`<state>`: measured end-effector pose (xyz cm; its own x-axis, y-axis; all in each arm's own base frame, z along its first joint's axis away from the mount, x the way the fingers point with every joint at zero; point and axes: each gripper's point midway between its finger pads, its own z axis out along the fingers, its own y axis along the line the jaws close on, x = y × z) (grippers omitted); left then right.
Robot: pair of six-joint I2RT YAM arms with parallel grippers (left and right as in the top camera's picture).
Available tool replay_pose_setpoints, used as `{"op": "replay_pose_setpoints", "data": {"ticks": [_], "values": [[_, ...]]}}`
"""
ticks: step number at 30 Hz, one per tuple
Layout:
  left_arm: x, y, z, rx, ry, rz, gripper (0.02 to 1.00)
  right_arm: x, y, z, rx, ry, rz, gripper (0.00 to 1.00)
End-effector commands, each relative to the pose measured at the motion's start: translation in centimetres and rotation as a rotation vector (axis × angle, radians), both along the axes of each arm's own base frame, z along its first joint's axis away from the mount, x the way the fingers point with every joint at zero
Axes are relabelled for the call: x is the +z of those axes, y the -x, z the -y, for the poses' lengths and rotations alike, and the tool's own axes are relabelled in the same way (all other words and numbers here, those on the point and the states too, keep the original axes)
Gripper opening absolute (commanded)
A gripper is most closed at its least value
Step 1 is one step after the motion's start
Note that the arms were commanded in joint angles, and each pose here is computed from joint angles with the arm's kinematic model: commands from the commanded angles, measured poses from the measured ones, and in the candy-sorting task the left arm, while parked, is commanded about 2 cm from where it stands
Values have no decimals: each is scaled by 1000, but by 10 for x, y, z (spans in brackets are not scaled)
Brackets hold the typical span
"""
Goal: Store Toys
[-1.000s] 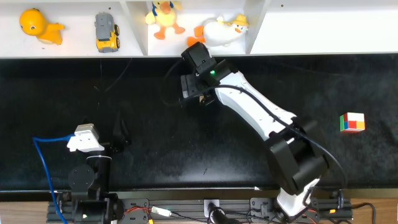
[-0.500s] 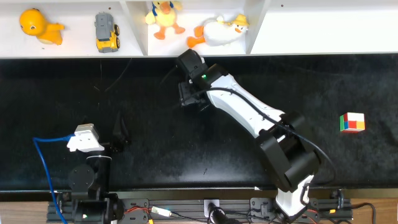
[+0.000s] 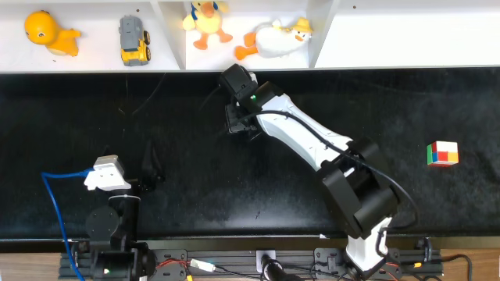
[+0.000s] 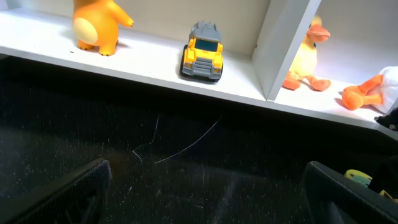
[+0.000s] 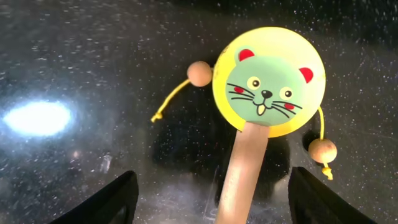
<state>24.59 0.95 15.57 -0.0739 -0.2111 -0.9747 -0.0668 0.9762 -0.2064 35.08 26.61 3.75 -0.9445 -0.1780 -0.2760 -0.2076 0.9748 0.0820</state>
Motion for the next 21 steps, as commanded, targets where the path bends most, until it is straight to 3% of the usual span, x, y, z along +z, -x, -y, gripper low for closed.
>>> {"op": "replay_pose_setpoints", "data": {"ticks": [1, 8, 17, 21], "values": [[1, 0, 4, -16, 25, 9, 998, -7, -4, -3, -40, 5, -6, 597], [1, 0, 4, -16, 25, 9, 998, -7, -7, -1, -53, 4, -1, 472], [1, 0, 4, -16, 25, 9, 998, -8, -4, 2, -58, 14, -14, 226], [1, 0, 4, -16, 25, 9, 998, -8, -3, 3, -57, 18, -19, 176]]}}
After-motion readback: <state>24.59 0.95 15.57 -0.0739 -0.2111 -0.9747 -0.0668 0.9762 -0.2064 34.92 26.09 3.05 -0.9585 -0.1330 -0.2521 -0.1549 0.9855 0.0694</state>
